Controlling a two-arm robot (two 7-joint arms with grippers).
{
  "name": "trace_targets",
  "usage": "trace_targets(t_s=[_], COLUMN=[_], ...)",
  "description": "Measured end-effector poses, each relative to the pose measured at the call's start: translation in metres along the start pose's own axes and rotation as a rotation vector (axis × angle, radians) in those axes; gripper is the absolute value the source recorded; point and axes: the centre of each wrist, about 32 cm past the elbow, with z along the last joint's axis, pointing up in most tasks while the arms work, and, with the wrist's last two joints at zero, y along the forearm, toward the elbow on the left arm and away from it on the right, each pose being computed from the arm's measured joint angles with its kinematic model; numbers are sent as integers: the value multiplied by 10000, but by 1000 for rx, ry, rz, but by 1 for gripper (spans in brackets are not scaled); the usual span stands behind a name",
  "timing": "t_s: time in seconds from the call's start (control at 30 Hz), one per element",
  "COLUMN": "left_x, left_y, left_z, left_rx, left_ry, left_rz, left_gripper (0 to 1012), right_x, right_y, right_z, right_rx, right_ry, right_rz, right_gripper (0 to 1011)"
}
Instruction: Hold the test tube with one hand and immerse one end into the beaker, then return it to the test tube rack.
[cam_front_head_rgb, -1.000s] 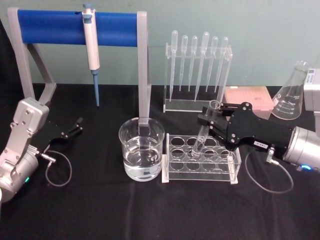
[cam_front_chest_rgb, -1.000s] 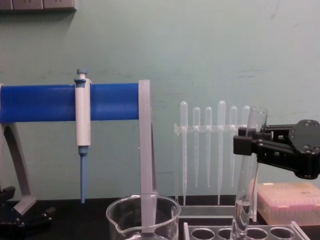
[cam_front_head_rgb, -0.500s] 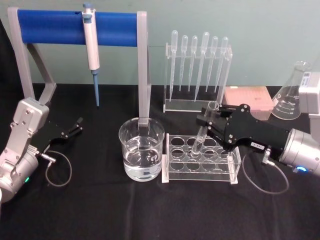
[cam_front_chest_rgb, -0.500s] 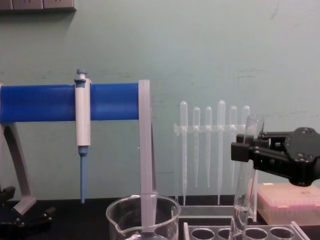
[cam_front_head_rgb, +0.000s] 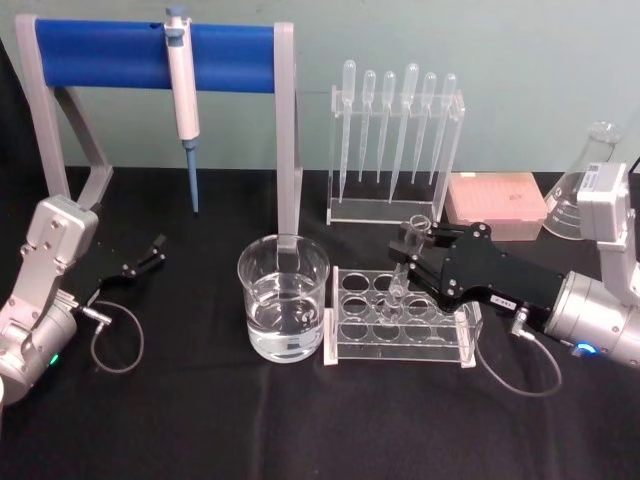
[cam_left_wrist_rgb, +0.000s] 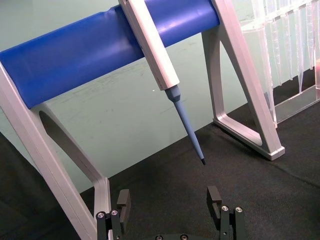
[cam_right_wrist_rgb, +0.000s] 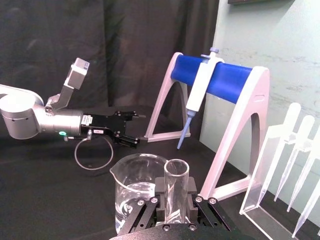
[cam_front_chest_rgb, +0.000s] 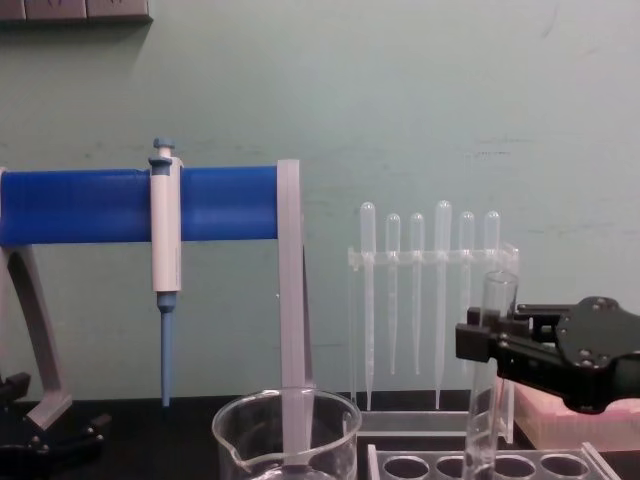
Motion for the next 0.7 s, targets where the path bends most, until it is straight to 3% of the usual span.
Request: trace_targets(t_s=[0.7], left_x=[0], left_y=[0], left_z=[0], left_rx=[0], left_ry=[0], left_rz=[0], left_gripper=[1000], right_x=[-16], right_y=[35], right_z=[-165], right_rx=[-18], right_ry=[4], right_rz=[11], right_gripper=[242])
